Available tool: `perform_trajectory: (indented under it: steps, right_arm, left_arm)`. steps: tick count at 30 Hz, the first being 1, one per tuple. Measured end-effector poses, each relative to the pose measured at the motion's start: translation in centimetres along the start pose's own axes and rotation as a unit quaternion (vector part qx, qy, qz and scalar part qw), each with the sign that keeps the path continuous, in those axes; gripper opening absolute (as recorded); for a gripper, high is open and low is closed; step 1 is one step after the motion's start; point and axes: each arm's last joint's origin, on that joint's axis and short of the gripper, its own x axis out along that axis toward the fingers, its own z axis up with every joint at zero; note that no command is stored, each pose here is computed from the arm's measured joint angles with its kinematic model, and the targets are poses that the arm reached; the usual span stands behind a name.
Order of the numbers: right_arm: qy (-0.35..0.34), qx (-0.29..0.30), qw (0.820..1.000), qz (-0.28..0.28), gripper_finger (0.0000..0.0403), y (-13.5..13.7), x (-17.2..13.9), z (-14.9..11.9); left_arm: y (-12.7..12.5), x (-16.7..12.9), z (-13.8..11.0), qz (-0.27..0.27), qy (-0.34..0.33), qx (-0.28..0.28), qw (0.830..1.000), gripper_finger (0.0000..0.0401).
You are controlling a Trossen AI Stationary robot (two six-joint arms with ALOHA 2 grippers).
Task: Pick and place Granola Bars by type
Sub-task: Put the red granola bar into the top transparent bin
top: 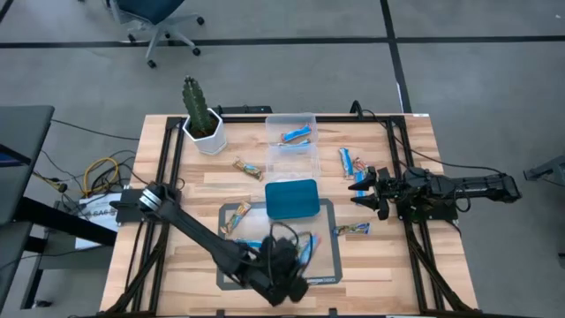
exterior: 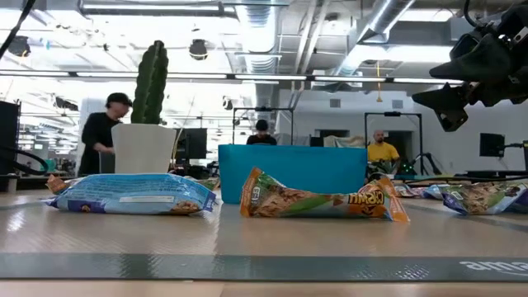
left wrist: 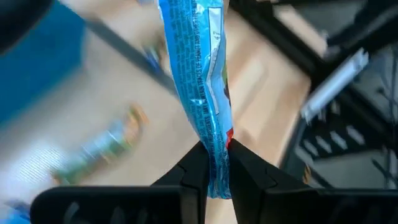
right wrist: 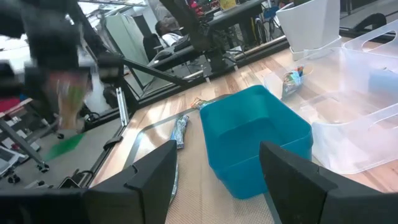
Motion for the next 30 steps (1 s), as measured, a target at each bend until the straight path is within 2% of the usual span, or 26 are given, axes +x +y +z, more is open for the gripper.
perform_trajectory:
  steps: [10, 17, 23, 26, 30]
  right_arm:
    - [0.000, 0.000, 1.000, 0.000, 0.0221, 0.0, 0.0, 0.0]
    - [0.000, 0.000, 1.000, 0.000, 0.0221, 0.0, 0.0, 0.0]
    - [0.000, 0.000, 1.000, 0.000, 0.0221, 0.0, 0.0, 0.0]
    - [0.000, 0.000, 1.000, 0.000, 0.0221, 0.0, 0.0, 0.0]
    - [0.000, 0.000, 1.000, 0.000, 0.0221, 0.0, 0.0, 0.0]
  left_arm:
    - [4.3, -3.7, 8.2, 0.098, -0.060, 0.037, 0.993, 0.0040]
    - [8.3, -4.1, 13.7, 0.159, -0.071, 0.066, 0.983, 0.0040]
    - [13.6, -3.7, 18.0, 0.213, -0.085, 0.084, 0.970, 0.0040]
    - [16.4, -2.9, 20.2, 0.215, -0.096, 0.091, 0.968, 0.0040]
    - [19.6, -1.5, 23.1, 0.168, -0.104, 0.104, 0.975, 0.0040]
